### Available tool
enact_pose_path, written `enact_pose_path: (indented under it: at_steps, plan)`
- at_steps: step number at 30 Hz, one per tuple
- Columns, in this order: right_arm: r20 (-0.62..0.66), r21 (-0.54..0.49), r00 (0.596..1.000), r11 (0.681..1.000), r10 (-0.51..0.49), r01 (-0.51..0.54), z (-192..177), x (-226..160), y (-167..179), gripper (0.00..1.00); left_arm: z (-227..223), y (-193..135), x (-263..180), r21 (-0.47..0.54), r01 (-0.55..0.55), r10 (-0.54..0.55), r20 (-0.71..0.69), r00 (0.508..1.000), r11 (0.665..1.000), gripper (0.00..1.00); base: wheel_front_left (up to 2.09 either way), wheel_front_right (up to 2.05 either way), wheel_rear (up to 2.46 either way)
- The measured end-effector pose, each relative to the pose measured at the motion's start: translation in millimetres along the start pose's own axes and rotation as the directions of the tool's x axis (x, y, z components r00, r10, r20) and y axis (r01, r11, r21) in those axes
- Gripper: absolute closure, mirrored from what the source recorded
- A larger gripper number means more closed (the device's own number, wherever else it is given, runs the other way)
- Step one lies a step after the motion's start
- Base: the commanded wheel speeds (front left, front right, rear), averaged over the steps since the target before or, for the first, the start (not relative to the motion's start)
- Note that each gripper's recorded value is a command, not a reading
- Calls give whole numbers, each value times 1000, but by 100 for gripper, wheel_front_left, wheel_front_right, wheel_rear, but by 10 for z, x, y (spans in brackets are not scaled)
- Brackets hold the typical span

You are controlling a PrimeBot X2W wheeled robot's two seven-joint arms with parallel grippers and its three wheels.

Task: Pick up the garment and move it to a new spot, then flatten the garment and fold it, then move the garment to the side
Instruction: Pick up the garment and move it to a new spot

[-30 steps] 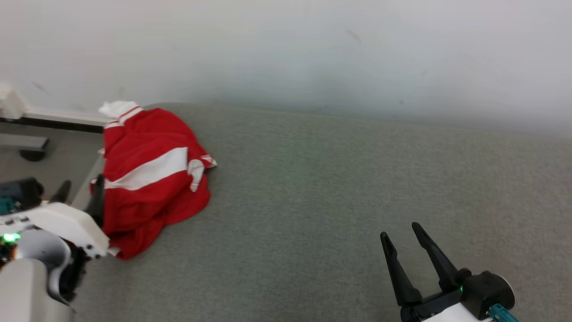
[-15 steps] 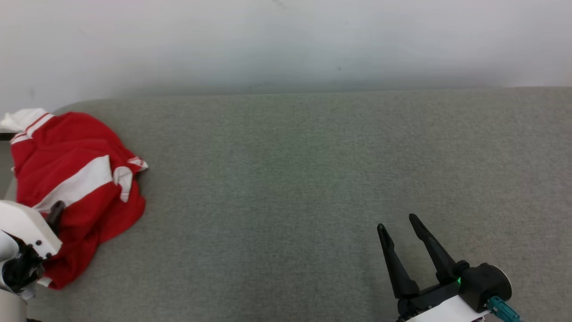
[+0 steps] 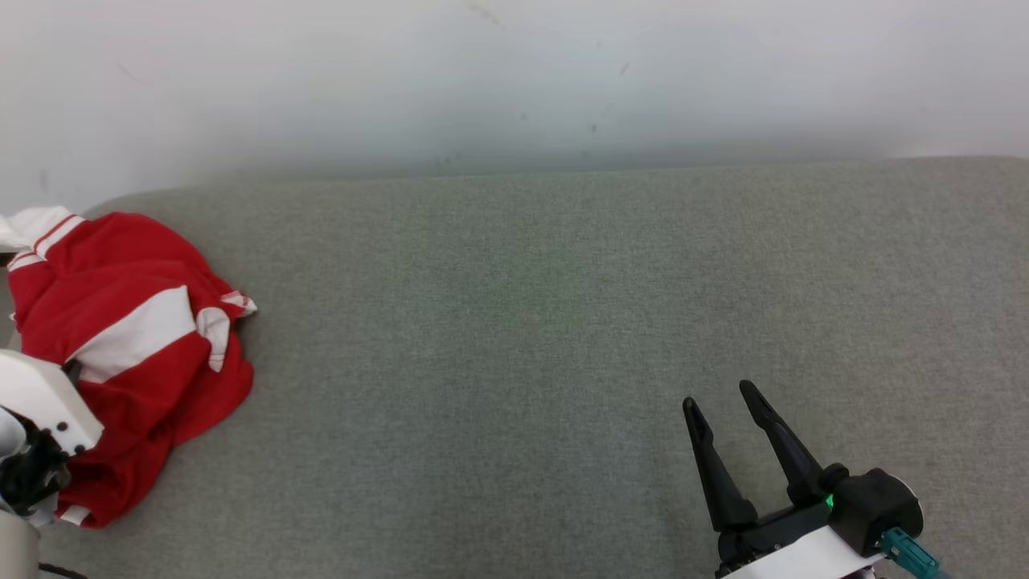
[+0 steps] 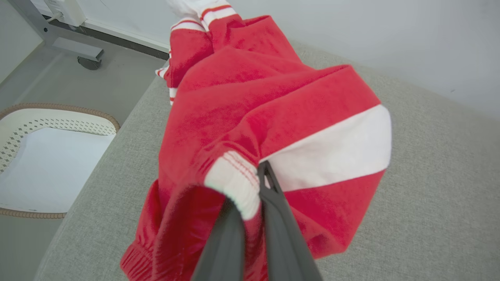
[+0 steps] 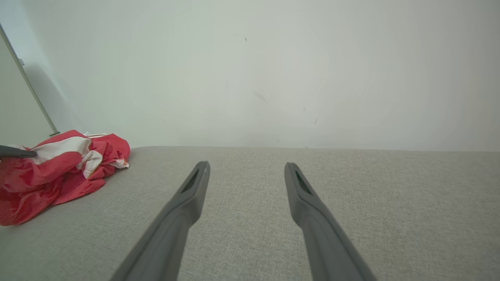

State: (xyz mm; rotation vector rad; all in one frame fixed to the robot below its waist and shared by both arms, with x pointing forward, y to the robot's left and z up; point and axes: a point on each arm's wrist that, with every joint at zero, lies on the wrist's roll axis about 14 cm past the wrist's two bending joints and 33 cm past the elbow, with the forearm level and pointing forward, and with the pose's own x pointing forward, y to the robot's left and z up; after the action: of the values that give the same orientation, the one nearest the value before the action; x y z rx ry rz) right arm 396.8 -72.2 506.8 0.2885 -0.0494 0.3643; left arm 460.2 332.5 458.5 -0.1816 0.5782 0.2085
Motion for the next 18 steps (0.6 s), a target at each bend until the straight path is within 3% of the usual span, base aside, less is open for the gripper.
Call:
enact_pose_path:
  at_steps: [10, 14, 18]
  plan:
    - [56, 17, 998, 1000, 2, -3, 198, -32, 46, 0, 793, -413, -349, 147, 86, -117, 222, 968, 985, 100, 0, 0, 0]
    - [87, 32, 996, 999, -19, 16, 304, -75, 4, 0, 1085, -933, -590, 202, 213, -267, 291, 919, 956, 100, 0, 0, 0]
    - [118, 62, 992, 997, -48, 41, 407, -150, -55, 0, 1216, -1451, -816, 250, 346, -413, 309, 857, 904, 100, 0, 0, 0]
